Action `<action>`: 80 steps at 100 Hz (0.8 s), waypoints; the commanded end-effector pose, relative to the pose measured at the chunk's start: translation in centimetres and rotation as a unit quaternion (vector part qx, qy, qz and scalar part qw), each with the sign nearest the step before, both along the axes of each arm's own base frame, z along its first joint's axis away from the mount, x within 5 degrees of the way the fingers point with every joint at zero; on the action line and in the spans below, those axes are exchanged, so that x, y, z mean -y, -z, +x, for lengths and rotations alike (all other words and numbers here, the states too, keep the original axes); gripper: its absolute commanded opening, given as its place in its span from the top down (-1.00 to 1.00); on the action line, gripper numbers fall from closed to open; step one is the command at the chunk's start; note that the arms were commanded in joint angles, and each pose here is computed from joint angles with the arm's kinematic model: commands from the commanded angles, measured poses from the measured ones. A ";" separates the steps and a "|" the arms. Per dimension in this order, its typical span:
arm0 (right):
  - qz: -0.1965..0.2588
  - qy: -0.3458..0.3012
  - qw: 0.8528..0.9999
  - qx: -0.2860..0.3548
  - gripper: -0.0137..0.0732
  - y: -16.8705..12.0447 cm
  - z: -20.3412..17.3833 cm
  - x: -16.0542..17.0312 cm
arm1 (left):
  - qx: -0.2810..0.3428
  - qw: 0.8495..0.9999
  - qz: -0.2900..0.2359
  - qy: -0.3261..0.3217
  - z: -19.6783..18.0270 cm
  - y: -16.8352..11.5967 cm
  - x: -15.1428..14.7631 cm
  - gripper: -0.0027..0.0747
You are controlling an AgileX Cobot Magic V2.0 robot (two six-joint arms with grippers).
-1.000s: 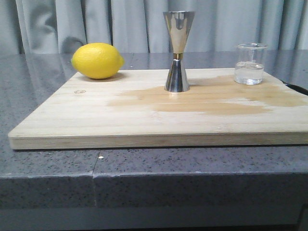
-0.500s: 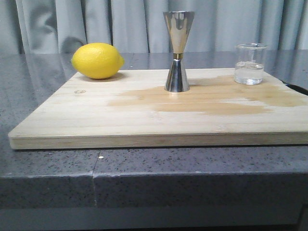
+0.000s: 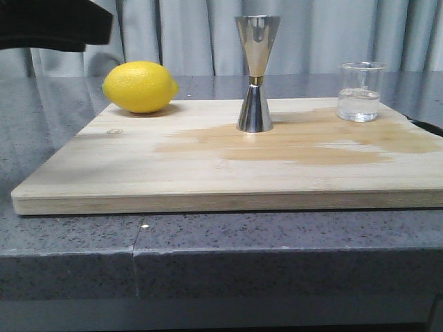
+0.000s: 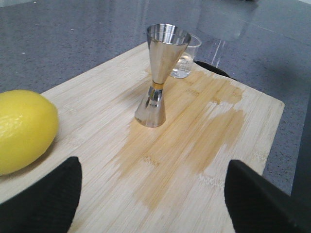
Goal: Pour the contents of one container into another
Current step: 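Reach the left gripper to the steel jigger and grasp its waist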
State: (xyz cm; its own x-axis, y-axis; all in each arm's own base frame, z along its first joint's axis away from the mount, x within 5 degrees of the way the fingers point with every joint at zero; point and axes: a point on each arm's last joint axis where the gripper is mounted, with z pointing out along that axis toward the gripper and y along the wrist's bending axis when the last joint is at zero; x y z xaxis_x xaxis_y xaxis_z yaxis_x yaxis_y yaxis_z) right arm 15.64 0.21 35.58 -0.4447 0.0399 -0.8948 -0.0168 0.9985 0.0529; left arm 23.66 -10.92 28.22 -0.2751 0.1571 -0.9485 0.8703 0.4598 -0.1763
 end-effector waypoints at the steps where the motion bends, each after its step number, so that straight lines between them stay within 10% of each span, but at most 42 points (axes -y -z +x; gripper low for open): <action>1: -0.004 0.003 0.998 0.057 -0.65 -1.8 0.3 0.1 | 0.050 0.997 -0.049 0.027 0.8 -0.9 1.8 -0.48; 80: -0.004 0.003 0.998 0.056 -0.65 -1.8 0.3 0.1 | 0.074 0.983 -0.080 0.149 9.8 1.2 15.1 -0.48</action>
